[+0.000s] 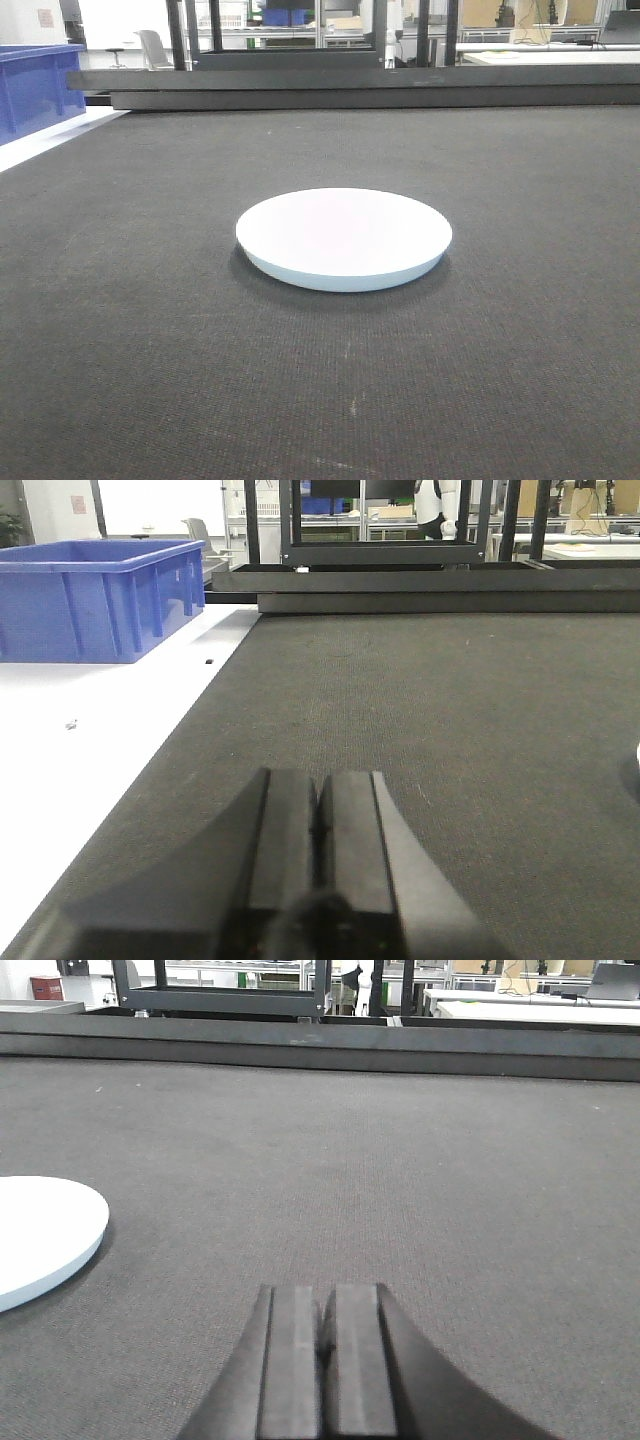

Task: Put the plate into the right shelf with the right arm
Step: 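Move the right gripper over the white plate's rim, then lower the open right gripper onto the plate rim and close it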

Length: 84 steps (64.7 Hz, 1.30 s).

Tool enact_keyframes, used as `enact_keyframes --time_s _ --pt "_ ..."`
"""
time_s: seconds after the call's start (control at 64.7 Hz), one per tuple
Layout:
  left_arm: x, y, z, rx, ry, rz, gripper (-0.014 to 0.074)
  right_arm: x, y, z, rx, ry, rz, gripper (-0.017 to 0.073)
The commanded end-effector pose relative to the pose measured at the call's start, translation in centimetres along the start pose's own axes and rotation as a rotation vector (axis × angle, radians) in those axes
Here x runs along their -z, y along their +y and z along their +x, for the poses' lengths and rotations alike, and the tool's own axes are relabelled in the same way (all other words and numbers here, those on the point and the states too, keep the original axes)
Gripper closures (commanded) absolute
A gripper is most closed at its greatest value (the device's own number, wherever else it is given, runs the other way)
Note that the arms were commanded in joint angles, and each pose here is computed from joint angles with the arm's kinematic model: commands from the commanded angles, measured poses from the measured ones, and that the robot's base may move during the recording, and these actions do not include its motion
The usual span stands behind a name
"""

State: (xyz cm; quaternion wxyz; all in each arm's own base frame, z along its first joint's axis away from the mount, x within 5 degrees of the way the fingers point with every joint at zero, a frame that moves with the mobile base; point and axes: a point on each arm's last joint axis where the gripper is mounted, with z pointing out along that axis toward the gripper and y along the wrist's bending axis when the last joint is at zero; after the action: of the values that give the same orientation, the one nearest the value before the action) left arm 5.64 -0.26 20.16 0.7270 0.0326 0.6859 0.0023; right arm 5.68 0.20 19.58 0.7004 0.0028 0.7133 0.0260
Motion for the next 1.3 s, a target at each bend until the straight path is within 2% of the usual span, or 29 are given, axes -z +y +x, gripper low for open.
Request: enact_keyframes --time_s 0.0,0.17,0.402,0.494,0.602,0.649,0.726,0.865,0.958,1.143,1.282 --pt "0.1 0.2 -0.6 0.004 -0.09 -0.025 0.0641 0.2 0.0 -1.4 0.017 -0.133 0.003 0.0505" --pt "0.1 0.2 -0.6 0.004 -0.09 -0.025 0.0641 0.7 0.1 -3.7 0.017 -0.187 0.0 0.0505" --pt "0.1 0.2 -0.6 0.004 -0.09 -0.025 0.0641 1.3 0.5 -9.4 0.018 0.014 -0.009 0.0475" --pt "0.1 0.2 -0.6 0.004 -0.09 -0.025 0.0641 0.0 0.5 -11.0 0.018 0.078 -0.008 0.0332" --pt "0.1 0.2 -0.6 0.004 -0.09 -0.025 0.0641 -2.1 0.6 -12.1 0.017 0.16 -0.005 0.0094" --pt "0.1 0.2 -0.6 0.004 -0.09 -0.025 0.0641 -3.2 0.6 -12.4 0.017 0.205 -0.004 0.002" --pt "0.1 0.2 -0.6 0.004 -0.09 -0.025 0.0641 -5.3 0.6 -12.8 0.017 0.293 -0.002 -0.0048" --pt "0.1 0.2 -0.6 0.004 -0.09 -0.025 0.0641 -9.3 1.0 -14.8 0.025 0.401 -0.024 -0.0051" --pt "0.1 0.2 -0.6 0.004 -0.09 -0.025 0.0641 -12.2 2.2 -16.0 0.041 0.475 -0.076 -0.0051" --pt "0.1 0.2 -0.6 0.004 -0.09 -0.025 0.0641 -17.5 6.4 -17.6 0.053 0.587 -0.204 -0.0051" --pt "0.1 0.2 -0.6 0.004 -0.09 -0.025 0.0641 -21.2 9.3 -17.0 0.04 0.666 -0.208 -0.0051"
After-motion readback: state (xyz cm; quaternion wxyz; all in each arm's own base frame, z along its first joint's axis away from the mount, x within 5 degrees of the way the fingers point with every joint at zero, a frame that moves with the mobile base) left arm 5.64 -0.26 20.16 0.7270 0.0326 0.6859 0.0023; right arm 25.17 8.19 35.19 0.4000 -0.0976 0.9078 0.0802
